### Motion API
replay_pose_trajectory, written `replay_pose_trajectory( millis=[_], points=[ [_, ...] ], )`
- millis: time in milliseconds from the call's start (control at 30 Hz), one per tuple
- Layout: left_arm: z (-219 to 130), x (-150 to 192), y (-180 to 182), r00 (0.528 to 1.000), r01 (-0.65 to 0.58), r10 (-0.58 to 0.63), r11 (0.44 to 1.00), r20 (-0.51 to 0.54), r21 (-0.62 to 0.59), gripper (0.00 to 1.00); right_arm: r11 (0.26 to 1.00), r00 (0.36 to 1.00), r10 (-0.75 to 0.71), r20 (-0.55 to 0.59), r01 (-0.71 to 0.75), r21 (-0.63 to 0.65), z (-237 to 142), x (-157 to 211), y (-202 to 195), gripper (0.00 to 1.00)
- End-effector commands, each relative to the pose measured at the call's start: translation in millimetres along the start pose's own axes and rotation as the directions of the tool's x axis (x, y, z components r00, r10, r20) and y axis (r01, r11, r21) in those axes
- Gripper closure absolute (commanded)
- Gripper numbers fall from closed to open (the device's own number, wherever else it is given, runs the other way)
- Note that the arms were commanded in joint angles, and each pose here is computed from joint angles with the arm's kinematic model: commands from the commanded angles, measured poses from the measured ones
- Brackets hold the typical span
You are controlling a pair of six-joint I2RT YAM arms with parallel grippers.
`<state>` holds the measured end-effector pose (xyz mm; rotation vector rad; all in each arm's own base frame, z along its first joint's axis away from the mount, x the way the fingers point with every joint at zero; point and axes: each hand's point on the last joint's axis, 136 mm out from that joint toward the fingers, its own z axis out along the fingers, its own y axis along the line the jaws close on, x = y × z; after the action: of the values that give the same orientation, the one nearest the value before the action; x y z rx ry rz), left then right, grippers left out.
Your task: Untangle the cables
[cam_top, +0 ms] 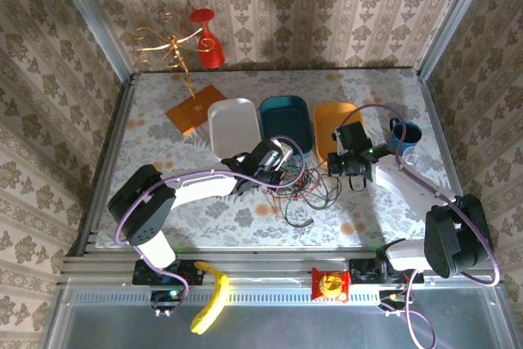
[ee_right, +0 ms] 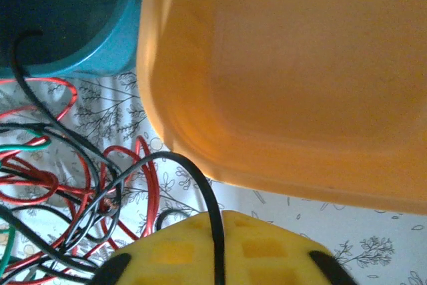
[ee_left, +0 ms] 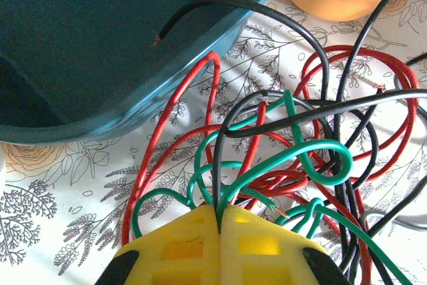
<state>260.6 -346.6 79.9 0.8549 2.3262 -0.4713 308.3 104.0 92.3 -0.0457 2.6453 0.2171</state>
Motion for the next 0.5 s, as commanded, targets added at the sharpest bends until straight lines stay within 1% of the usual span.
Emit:
replay_pose_trajectory(
  millis=[0, 133, 267, 367, 467],
  points=[
    [-1, -8, -6, 1.0, -0.022, 0.022, 1.0, 0.012, 0.022, 1.0, 0.999, 0.999, -0.009, 0.054, 0.007, 0.037, -12, -13, -4, 0.99],
    [-1, -7, -2, 1.0, -0.01, 0.01, 1.0, 0.005, 0.005, 1.0, 0.997, 0.992, 0.011, 0.128, -0.021, 0.077, -38, -25, -11, 1.0],
    [1, -4, 1, 1.0, -0.009, 0.009, 1.0, -0.006, -0.005, 1.0, 0.989, 0.969, 0.04, 0.242, -0.072, 0.125, -80, -42, -22, 1.0],
    [2, -3, 0, 1.0, -0.011, 0.011, 1.0, -0.01, -0.003, 1.0, 0.986, 0.936, 0.05, 0.349, -0.103, 0.133, -115, -58, -26, 1.0],
    [3, -2, 0, 1.0, -0.013, 0.013, 1.0, -0.014, -0.002, 1.0, 0.977, 0.888, 0.06, 0.455, -0.146, 0.156, -151, -74, -34, 1.0]
  ],
)
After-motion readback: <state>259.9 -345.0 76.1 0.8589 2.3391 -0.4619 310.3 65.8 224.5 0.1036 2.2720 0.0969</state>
